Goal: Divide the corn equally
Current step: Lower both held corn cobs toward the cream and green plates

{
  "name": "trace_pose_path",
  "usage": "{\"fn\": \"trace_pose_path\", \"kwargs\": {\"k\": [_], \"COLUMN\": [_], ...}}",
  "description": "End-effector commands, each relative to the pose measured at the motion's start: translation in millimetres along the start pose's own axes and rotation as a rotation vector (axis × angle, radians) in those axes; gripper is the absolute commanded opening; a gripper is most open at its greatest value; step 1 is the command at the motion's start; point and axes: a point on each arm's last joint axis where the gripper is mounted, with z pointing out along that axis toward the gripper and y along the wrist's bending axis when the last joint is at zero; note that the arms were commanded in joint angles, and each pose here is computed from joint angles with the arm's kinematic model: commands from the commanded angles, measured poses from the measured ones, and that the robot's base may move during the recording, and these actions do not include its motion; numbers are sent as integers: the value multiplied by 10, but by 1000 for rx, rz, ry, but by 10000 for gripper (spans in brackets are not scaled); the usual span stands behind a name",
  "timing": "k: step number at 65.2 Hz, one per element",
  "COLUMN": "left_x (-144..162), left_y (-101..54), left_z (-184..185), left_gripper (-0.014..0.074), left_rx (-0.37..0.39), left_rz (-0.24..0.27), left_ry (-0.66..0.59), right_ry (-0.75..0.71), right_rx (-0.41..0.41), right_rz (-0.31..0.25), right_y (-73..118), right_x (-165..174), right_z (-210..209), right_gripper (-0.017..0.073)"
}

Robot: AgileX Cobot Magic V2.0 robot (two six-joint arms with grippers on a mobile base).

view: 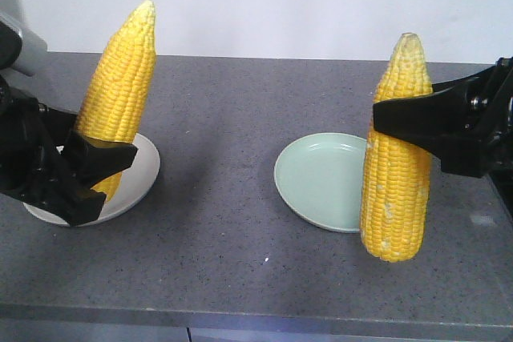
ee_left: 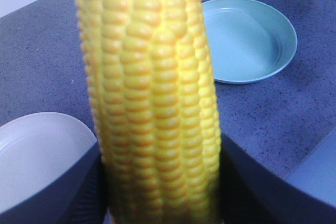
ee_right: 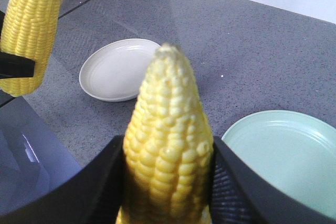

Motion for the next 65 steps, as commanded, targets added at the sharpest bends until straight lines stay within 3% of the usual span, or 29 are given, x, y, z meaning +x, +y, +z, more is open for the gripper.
{"fn": "trace_pose_path", "kwargs": {"k": [1, 65], "left_x": [-126, -126], "left_y": [6, 6], "left_z": [-105, -105], "left_gripper": [302, 302], "left_rx": [-16, -16], "left_rz": [-15, -15], "left_ry": [-105, -105], "right_ry": [-87, -87], "right_rx": [7, 7], "right_rz": [-3, -3], "right_y": [37, 37], "right_x": [-116, -116], "right_z": [-86, -86], "right_gripper": [194, 194]}}
